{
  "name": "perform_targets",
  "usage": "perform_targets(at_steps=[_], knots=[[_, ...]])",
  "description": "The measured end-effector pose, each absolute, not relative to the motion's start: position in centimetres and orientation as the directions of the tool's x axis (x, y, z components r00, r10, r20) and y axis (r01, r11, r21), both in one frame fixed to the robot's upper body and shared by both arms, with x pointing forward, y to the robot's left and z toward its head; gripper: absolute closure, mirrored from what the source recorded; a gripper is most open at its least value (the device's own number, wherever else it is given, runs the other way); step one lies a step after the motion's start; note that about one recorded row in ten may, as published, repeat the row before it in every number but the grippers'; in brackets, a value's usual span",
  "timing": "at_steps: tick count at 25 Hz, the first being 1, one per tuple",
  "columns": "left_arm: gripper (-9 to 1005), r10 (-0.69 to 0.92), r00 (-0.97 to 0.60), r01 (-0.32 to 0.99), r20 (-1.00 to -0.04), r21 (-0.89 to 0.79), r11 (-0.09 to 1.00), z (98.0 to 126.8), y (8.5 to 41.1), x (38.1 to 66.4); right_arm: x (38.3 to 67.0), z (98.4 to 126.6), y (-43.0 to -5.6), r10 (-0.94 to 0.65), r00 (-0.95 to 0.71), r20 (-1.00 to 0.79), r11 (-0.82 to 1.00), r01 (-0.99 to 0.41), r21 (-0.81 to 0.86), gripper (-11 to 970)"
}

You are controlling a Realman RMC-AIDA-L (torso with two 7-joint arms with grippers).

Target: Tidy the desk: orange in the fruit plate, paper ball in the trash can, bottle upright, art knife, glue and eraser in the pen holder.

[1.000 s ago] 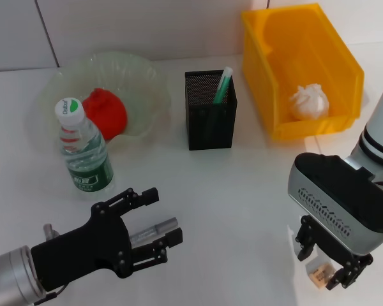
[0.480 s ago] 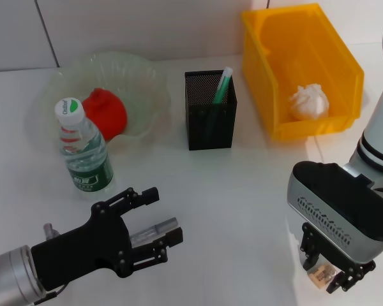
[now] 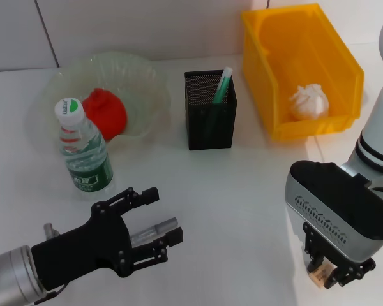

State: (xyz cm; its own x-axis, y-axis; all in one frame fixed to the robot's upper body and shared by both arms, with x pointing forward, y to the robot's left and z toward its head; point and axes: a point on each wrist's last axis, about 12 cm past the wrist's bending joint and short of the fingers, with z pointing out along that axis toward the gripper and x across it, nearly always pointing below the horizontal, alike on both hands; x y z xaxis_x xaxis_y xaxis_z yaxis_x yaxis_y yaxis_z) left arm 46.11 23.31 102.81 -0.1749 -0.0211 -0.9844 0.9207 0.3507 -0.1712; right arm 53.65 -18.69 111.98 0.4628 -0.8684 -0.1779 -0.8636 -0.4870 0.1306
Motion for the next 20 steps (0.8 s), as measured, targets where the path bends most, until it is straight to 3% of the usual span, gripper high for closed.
perform_targets(at_steps=[12, 16, 20], knots=[[167, -0.023, -0.17, 0.924, -0.985, -0.167, 0.344, 102.9, 23.2, 46.3, 55.7, 114.5, -19.5, -0.909, 0.278, -0.309, -0.309, -0.95, 0.054, 696], [167, -0.021, -0.169, 0.927, -0.985, -0.167, 0.336, 103.0, 23.2, 46.2, 57.3, 116.0, -20.2, -0.904, 0.145, -0.403, -0.146, -0.989, -0.029, 697], [167, -0.021, -0.159, 0.934, -0.987, -0.157, 0.321, 103.0, 23.1, 46.0, 60.1, 117.9, -20.9, -0.827, -0.035, -0.561, 0.144, -0.978, -0.151, 694]])
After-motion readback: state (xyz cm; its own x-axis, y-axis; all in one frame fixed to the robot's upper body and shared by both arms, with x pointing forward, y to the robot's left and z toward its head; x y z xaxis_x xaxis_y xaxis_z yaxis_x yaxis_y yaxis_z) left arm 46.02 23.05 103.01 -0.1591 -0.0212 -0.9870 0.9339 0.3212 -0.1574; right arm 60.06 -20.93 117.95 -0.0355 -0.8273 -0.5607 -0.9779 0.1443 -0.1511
